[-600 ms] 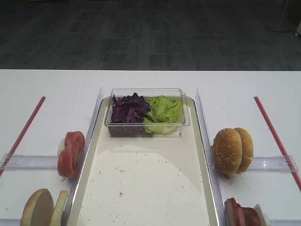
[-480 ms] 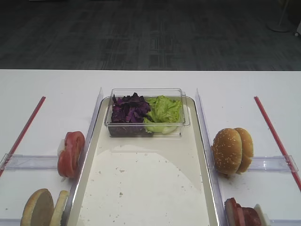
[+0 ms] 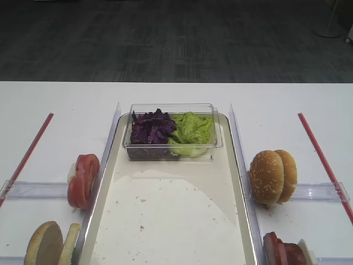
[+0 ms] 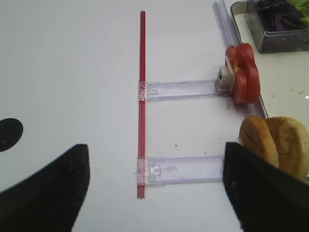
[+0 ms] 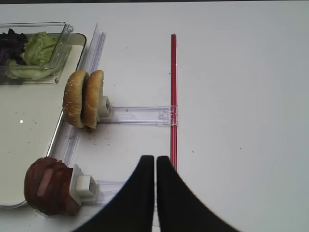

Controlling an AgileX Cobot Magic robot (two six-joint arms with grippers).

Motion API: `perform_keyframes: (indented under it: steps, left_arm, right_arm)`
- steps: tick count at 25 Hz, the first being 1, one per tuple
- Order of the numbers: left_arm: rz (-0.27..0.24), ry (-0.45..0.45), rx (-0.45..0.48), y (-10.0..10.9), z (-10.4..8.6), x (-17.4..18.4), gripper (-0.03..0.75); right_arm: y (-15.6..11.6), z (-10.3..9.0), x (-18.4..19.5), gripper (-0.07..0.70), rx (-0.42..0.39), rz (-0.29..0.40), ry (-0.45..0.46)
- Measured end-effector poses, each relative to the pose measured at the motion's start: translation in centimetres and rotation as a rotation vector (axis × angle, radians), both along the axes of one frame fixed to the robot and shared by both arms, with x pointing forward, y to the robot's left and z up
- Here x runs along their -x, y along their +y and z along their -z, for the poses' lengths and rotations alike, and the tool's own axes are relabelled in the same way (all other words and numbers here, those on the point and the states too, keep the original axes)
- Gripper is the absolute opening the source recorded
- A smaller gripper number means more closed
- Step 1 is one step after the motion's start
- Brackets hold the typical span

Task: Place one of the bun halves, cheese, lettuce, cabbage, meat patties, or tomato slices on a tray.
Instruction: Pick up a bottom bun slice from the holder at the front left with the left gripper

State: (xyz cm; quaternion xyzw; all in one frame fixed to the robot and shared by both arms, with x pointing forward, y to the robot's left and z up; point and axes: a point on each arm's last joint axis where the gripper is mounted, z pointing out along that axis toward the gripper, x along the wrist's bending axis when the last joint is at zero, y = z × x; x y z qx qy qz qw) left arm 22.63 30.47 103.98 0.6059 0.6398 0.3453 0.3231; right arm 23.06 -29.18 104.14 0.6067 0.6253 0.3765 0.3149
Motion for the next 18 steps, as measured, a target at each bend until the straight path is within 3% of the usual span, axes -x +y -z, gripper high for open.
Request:
perform_keyframes:
  steps: [18]
  left_arm:
    - [0.000,0.000,0.000,0.00,0.00,0.00,0.525]
  right_arm:
    - [0.00,0.00,0.00,0.483,0.000,0.000,0.000]
